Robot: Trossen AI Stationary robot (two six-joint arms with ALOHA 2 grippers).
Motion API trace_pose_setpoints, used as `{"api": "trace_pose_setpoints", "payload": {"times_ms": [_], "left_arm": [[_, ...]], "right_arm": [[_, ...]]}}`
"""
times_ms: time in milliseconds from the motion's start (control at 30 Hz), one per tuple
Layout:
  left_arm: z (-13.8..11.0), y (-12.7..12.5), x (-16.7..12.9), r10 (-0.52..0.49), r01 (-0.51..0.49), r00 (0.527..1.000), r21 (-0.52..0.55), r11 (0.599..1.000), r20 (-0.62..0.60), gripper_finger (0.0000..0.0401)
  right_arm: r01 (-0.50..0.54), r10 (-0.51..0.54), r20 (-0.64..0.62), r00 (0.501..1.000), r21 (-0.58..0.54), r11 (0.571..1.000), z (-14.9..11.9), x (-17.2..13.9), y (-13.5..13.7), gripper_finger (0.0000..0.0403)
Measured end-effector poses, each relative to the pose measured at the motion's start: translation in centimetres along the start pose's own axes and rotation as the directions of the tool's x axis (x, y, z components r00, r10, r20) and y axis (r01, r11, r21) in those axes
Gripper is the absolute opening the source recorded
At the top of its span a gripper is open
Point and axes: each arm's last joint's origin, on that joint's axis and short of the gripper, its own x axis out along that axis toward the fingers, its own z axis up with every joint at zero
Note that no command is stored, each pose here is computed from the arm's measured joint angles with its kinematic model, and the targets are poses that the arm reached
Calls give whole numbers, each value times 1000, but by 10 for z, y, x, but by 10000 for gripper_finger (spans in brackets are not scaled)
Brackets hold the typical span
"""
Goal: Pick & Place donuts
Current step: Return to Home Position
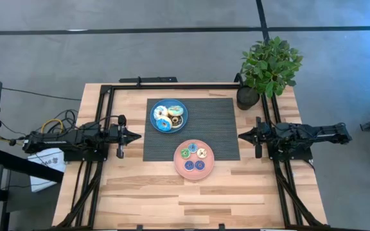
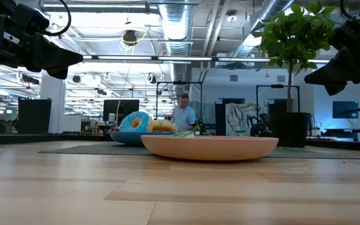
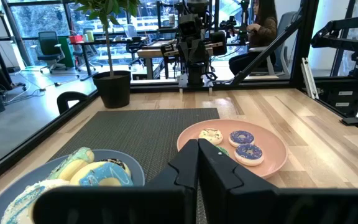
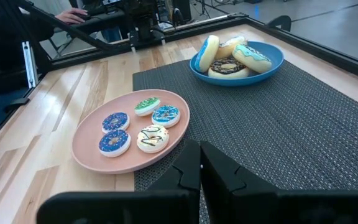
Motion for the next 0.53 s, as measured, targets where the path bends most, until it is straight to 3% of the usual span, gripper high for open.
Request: {"api": "trace_pose_setpoints", "payload": {"times_ms": [533], "left_arm": [[0, 0, 0, 0, 0, 1000, 0, 1000, 0, 0]], "right_arm": [[0, 0, 0, 1000, 0, 1000, 0, 0, 0, 0]]}}
